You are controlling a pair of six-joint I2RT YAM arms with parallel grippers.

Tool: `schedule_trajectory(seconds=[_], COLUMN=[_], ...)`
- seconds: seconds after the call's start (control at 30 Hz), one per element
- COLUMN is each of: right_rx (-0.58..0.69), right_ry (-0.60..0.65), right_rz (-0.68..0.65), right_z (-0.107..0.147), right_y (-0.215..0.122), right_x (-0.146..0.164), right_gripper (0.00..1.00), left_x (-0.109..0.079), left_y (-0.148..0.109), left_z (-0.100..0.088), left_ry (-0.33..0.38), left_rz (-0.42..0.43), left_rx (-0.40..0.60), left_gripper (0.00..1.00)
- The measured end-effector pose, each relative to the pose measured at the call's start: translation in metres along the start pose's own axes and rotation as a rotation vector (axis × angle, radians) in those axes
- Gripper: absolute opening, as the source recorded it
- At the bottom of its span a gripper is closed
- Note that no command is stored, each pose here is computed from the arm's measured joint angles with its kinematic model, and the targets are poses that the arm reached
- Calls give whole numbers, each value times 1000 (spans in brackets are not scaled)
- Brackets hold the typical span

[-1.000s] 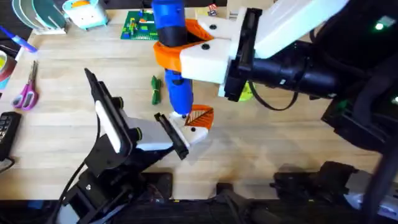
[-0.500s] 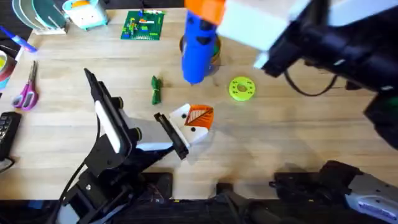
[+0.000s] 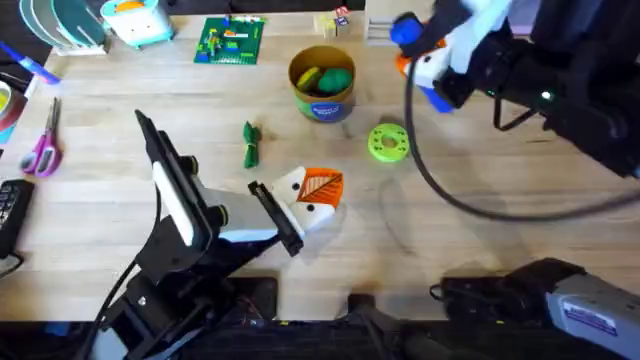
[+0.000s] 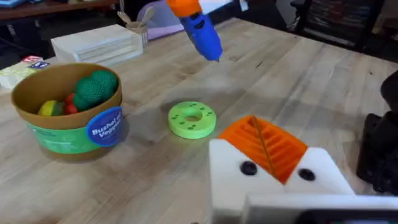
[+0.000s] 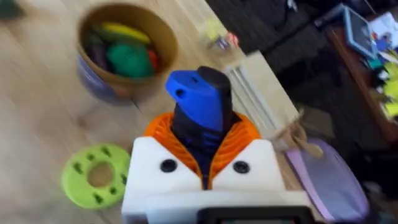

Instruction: Pick up the gripper from the table and insert it into the empty holder that is missing its gripper. Then pick up a screw, insert it into the mounting hole, and use the screwdriver to tighten it. Finally, clean up the table by picking up the vegetable and placing it into the bucket.

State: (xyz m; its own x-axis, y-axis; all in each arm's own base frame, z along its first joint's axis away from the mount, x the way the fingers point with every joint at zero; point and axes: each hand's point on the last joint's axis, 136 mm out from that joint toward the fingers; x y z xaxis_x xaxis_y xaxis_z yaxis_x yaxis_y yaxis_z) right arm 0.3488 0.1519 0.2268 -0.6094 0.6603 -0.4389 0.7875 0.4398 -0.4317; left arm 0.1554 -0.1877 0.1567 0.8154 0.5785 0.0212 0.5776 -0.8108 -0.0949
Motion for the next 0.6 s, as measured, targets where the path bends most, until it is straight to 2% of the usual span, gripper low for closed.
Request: schedule_trajectory(seconds=[0.13, 0.3, 0.5, 0.6], right_rx=[265, 529, 667, 681], right_ry=[-159, -351, -469, -498], right_rz=[63, -32, -149, -154], right_z=[75, 152, 202, 206], right_y=[20, 40, 55, 59], right_x=[-27, -20, -2, -2], right_gripper=[23, 23, 23, 23], left_x=[0, 0, 0, 0], left_y=[0, 0, 0, 0], left_z=[0, 0, 0, 0], left_ry=[0, 0, 0, 0], left_rz=[0, 0, 0, 0], left_rx=[0, 0, 0, 0], left_gripper=[13, 13, 13, 13])
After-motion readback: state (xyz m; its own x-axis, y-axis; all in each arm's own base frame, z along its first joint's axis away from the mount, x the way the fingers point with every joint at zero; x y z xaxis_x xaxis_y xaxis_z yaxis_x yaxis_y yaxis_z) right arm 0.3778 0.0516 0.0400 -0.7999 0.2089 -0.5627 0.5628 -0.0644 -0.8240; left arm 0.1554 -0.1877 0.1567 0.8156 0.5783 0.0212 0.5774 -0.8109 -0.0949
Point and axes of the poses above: each hand's point on the last joint's axis, 136 mm out from that joint toward the fingers, its own y axis out along the fingers, its own x axis along the line the jaws close on, z = x × y, and after that the axes turned 6 degrees about y, right-handed
